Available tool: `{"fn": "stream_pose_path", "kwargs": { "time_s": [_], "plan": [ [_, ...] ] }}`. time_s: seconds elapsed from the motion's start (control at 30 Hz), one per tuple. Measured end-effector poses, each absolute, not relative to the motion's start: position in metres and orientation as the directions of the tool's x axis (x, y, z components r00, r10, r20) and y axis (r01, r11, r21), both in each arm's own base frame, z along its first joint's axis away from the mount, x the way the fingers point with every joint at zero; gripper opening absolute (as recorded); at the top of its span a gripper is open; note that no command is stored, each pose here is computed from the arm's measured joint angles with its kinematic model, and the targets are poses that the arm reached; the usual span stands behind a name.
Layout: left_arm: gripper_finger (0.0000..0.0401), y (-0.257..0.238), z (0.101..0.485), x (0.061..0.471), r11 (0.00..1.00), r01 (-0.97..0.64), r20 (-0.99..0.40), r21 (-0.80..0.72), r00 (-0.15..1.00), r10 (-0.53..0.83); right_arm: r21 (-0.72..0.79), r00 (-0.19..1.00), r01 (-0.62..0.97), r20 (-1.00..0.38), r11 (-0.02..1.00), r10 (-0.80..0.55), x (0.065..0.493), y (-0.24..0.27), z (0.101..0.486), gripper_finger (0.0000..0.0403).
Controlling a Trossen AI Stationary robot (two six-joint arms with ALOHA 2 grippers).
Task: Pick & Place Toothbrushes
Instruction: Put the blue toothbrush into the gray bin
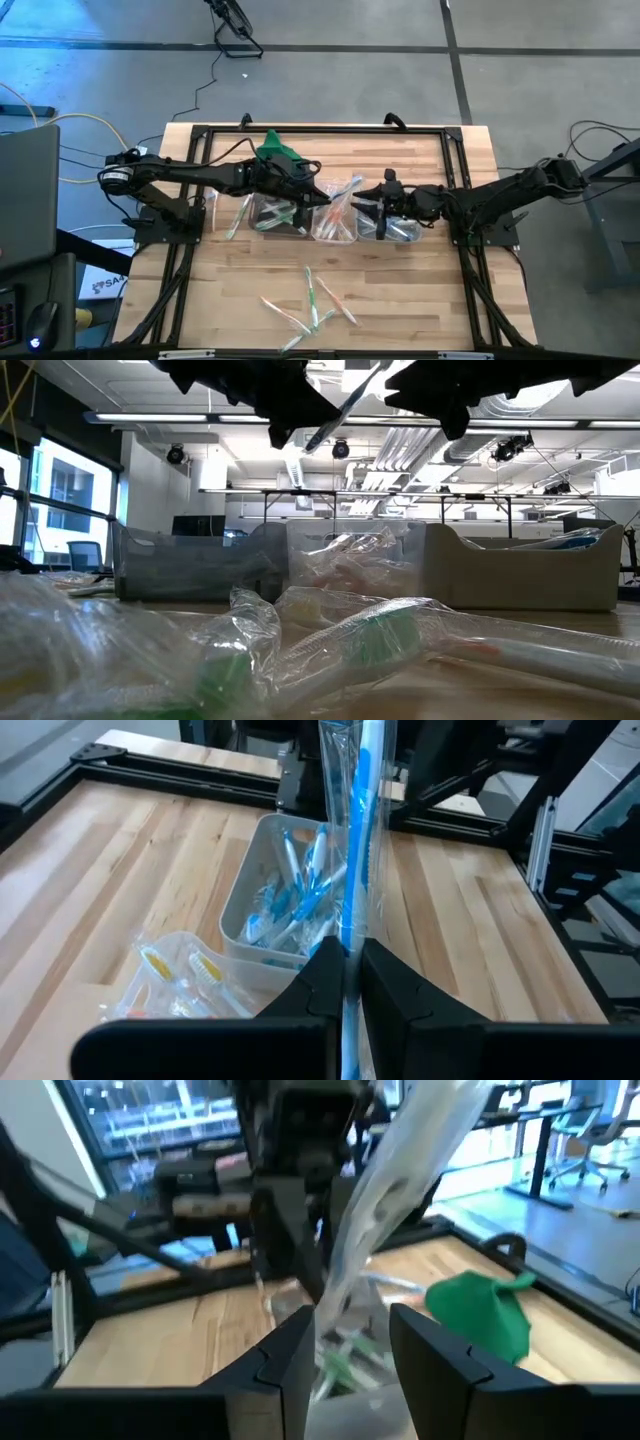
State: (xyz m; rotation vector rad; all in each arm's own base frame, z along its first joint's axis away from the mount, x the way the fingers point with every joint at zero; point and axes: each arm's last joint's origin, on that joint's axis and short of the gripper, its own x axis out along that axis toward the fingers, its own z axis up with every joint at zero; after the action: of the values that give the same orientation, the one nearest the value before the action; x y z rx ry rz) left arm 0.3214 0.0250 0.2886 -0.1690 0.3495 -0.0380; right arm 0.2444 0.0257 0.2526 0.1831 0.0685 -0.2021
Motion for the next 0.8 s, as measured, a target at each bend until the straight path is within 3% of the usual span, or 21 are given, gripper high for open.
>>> {"fn": "stream_pose_path", "kwargs": {
  "time_s": [0.3,0.6,0.8],
  "plan": [
    [0.0012,0.025,0.289,0.321,0.985,0.009,-0.336,-0.172,0.939,-0.067,0.228,0.965,0.26,-0.025,0.938,-0.262,0.253,0.009,0.252,0.0124],
    [0.0012,0.024,0.289,0.321,0.984,0.023,-0.337,-0.176,0.938,-0.082,0.246,0.981,0.158,0.075,0.956,-0.182,0.279,0.008,0.234,0.0124],
    [0.0012,0.024,0.288,0.321,0.984,0.02,-0.346,-0.177,0.935,-0.081,0.244,0.982,0.157,0.064,0.957,-0.177,0.28,0.009,0.232,0.0124]
  ]
}}
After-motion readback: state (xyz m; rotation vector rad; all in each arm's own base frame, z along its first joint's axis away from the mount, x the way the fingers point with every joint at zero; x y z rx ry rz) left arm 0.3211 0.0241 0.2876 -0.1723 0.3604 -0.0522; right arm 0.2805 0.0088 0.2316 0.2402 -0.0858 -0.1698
